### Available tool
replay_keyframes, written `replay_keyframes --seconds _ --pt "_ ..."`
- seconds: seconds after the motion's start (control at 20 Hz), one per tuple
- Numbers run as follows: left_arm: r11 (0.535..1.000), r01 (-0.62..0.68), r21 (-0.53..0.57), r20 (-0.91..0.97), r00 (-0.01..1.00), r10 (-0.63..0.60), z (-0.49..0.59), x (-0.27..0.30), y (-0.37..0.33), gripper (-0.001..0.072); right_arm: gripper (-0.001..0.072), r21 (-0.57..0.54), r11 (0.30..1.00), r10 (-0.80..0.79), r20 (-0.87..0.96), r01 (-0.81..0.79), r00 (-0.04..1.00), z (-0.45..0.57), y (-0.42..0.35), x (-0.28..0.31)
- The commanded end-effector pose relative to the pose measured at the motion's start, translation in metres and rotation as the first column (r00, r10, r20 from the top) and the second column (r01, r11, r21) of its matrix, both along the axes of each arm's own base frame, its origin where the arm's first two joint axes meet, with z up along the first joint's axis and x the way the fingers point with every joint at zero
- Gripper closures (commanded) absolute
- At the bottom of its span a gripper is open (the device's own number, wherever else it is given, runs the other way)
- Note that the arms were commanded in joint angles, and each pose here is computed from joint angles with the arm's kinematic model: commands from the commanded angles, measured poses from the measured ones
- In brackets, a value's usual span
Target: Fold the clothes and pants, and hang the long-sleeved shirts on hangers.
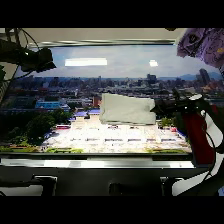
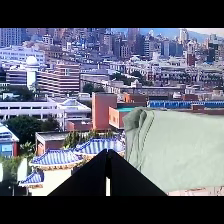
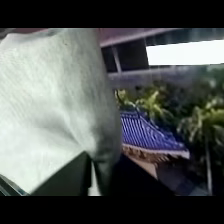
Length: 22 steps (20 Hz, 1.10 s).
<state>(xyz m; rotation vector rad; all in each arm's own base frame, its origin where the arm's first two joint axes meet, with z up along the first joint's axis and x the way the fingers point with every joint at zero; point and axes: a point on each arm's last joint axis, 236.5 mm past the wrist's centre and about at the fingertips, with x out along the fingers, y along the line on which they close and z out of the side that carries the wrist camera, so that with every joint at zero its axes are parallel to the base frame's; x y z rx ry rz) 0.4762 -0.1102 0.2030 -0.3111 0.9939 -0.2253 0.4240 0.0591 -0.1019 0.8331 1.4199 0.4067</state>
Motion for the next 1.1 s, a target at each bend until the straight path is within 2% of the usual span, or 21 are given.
replay_keyframes --seconds 0.0,0.1,0.25,0.45,0.65,1.05 --pt "1.0 0.001 0.0 -0.001 1.0 -0.001 -0.001 0.0 0.0 0.0687 0.0684 0.041 0.997 0.063 0.004 -0.063 0.998 0.013 0.028 -0.006" --pt "1.0 0.001 0.0 -0.002 1.0 -0.001 -0.001 0.0 0.0 0.0687 0.0685 0.024 0.999 0.031 0.077 -0.032 0.997 0.038 0.023 0.013" --pt "1.0 0.004 -0.006 -0.002 1.0 -0.004 0.0 0.0 -0.002 0.0687 0.0685 -0.061 0.998 -0.013 0.189 0.025 0.982 0.089 -0.005 0.05" --pt "1.0 0.01 -0.017 -0.003 1.0 -0.01 0.001 -0.001 -0.005 0.0687 0.0684 -0.152 0.974 -0.114 0.315 0.168 0.942 0.158 -0.055 0.095" --pt "1.0 0.013 -0.023 -0.004 1.0 -0.013 0.001 -0.002 -0.006 0.0687 0.0684 -0.24 0.919 -0.202 0.395 0.313 0.896 0.201 -0.114 0.111" --pt "0.999 0.018 -0.03 -0.007 1.0 -0.018 0.001 -0.003 -0.008 0.0687 0.0684 -0.263 0.76 -0.446 0.454 0.594 0.772 0.251 -0.231 0.097"
